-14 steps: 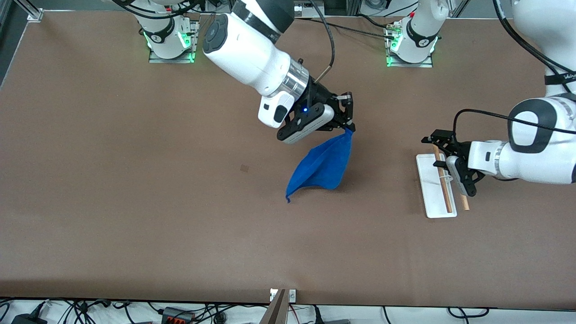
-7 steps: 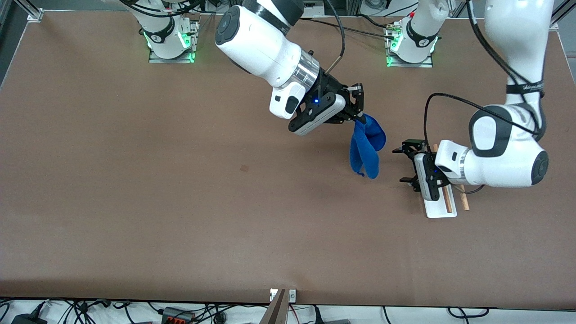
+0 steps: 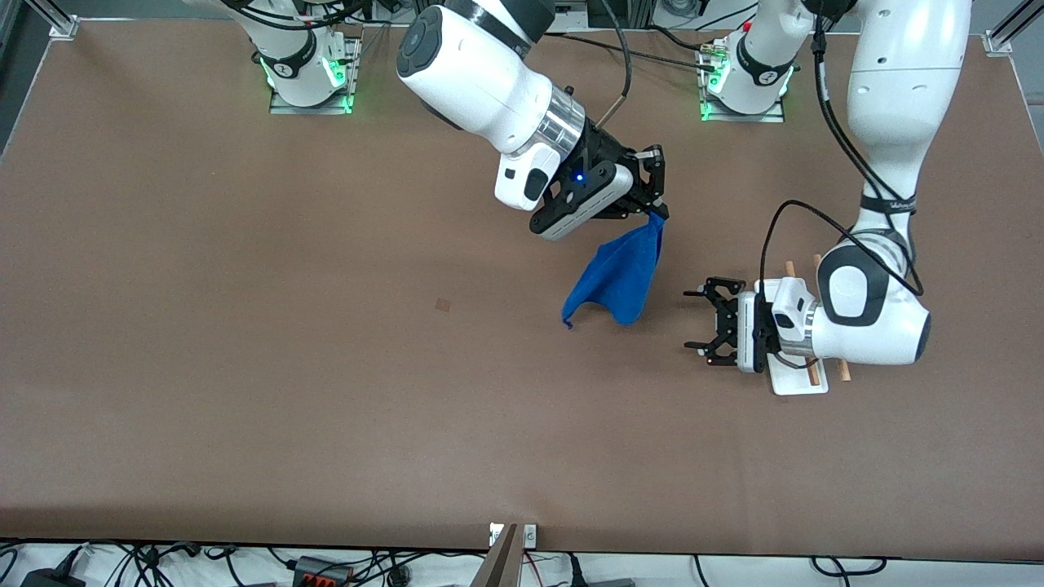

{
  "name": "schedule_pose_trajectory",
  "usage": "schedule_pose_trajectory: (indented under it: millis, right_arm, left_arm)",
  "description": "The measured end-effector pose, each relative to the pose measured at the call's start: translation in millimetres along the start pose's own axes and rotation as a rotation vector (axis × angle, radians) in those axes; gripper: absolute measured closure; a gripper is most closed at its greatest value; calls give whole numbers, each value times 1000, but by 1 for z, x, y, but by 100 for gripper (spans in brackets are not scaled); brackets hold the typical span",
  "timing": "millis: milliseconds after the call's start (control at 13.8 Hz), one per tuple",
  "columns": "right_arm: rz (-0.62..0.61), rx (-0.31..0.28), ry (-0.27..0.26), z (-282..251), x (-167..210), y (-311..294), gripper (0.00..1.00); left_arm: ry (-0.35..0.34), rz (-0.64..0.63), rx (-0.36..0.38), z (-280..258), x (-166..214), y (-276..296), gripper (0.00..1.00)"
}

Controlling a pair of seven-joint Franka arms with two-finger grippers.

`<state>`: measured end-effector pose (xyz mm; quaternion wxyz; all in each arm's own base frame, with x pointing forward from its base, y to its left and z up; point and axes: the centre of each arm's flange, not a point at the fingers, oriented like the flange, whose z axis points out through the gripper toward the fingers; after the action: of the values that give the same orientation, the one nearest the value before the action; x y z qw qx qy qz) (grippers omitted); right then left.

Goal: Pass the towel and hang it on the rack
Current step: 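Bring the left gripper to the hanging towel and grasp it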

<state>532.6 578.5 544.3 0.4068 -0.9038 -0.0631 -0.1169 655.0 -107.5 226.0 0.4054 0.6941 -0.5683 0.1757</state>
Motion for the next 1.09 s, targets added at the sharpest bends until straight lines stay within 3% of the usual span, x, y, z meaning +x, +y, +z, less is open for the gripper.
schedule_pose_trajectory:
  millis: [435, 1088]
  right_arm:
    - [-9, -7, 3, 1, 0, 0, 98]
    - [-13, -1, 24, -1, 2, 0, 98]
  left_arm:
    - [198, 259, 12, 68, -3, -10, 4]
    - [253, 304, -19, 100, 5, -4, 7]
